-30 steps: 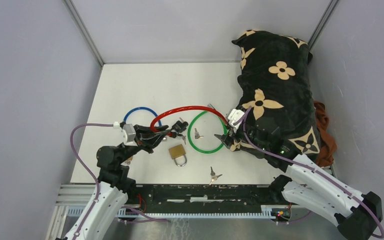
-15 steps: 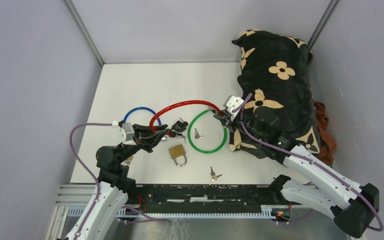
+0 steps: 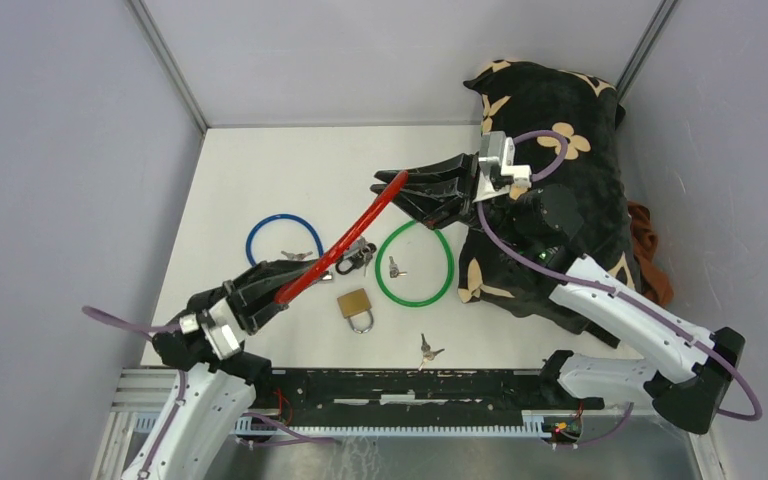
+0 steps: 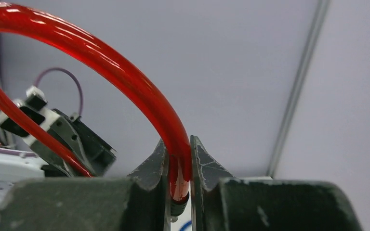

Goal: Lock with the key
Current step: Lock the lock.

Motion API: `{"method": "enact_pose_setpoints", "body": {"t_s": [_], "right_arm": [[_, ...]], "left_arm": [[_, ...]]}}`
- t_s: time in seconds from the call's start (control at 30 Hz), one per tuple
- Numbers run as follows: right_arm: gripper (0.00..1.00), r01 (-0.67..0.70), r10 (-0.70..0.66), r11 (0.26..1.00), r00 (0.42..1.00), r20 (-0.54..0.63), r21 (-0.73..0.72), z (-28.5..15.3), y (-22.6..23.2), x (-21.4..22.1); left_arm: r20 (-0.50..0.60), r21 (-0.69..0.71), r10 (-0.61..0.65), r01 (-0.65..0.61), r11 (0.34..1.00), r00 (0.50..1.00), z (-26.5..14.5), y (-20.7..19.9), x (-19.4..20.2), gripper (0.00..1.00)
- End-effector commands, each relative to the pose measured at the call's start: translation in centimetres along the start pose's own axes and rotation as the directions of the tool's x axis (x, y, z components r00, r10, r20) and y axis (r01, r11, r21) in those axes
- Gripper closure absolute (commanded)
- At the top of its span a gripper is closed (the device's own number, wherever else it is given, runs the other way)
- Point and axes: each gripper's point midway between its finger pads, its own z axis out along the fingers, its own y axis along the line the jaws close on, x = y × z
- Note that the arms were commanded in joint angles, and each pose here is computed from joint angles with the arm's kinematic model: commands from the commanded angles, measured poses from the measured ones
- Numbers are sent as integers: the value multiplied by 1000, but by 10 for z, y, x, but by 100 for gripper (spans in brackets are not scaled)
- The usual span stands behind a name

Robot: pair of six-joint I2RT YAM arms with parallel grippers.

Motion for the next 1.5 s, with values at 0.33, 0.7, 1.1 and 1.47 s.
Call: {"method": "enact_pose_setpoints", "body": {"t_s": [0.33,0.7,1.1,1.47], "right_arm": [[100,-30,92,968,967,238,-249,46,71,-77],[100,3,61,964,971,231,-266,67,78,-57],[100,17,50,964,969,241,-266,81,73,-48],[100,4,53,964,977,206,-264,81,73,-40]], "left_arm": [[149,-21,641,-646,763,753,-3,-3,-73,98],[120,-134,577,-563,815,808,-10,10,-80,98],[130,-135,548,-533,835,826,-10,8,-79,98],[111,-180,562,-539,823,820,-13,15,-78,98]]}}
